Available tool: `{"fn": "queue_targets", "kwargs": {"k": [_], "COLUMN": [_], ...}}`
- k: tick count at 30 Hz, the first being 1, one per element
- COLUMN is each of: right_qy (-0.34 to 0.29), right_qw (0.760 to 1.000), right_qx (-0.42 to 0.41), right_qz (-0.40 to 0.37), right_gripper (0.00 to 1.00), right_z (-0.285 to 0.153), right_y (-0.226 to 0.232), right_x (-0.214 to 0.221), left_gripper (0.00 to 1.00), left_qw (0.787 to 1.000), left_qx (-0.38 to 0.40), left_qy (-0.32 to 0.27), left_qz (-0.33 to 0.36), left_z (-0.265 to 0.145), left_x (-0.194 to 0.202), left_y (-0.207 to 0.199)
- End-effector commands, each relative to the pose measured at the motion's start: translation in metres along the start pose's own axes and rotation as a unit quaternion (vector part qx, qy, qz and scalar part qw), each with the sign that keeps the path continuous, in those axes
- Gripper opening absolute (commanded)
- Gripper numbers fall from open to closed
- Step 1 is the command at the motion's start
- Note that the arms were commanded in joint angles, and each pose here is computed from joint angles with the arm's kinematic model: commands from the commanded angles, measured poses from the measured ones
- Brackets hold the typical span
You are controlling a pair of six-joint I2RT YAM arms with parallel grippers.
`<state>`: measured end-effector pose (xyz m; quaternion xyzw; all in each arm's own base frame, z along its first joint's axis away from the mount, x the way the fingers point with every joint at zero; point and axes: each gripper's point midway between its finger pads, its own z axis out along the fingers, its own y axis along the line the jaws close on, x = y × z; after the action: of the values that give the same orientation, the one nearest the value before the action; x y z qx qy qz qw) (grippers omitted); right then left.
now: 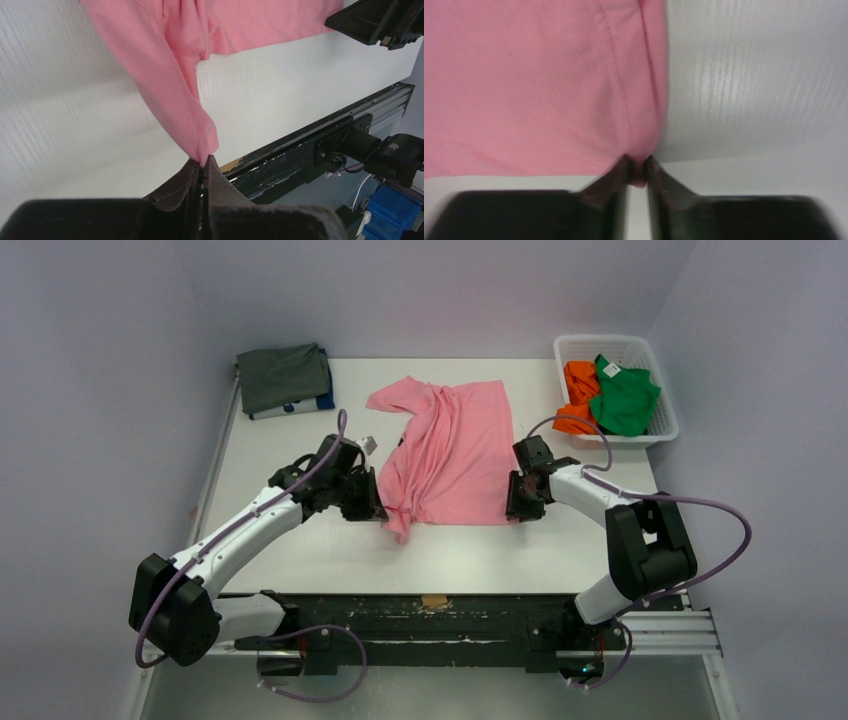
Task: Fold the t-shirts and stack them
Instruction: Flatten out the tshirt
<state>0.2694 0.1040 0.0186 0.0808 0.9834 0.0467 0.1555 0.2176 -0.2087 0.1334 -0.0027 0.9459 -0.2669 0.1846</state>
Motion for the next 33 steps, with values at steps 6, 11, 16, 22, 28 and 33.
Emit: {"fn": "queue_targets", "kwargs": {"k": [6, 11, 16, 22, 28, 33], "right_qy": [-0.074, -0.274, -0.438, -0.575, -0.660, -0.699], "right_qw": [0.997, 0.953, 0.883, 0.800, 0.736, 0.700], "right_qx": [-0.028, -0.105, -0.146, -0.148, -0.139, -0.145], "right_qz": [0.017, 0.072, 0.091, 0.085, 0.058, 0.020], "right_gripper": [0.00, 0.00, 0.00, 0.00, 0.00, 0.00], "right_z": [-0.040, -0.124, -0.232, -0.354, -0.452, -0.508], "right_y": [0.028, 0.048, 0.053, 0.040, 0.028, 0.025], "right_x": [-0.048, -0.164, -0.228, -0.255, -0.253, -0.236], "left_gripper": [0.00, 0.00, 0.00, 0.00, 0.00, 0.00], "left_qw": [0.995, 0.959, 0.912, 0.840, 0.767, 0.717], "left_qx": [0.037, 0.096, 0.094, 0.056, 0.041, 0.060], "left_qy": [-0.093, -0.268, -0.398, -0.540, -0.641, -0.692], "left_qz": [-0.007, 0.019, 0.029, 0.012, 0.014, 0.054], "left_z": [-0.024, -0.090, -0.174, -0.270, -0.365, -0.433], "left_x": [-0.039, -0.125, -0.182, -0.216, -0.213, -0.200], "left_y": [-0.012, -0.046, -0.065, -0.065, -0.073, -0.097]}}
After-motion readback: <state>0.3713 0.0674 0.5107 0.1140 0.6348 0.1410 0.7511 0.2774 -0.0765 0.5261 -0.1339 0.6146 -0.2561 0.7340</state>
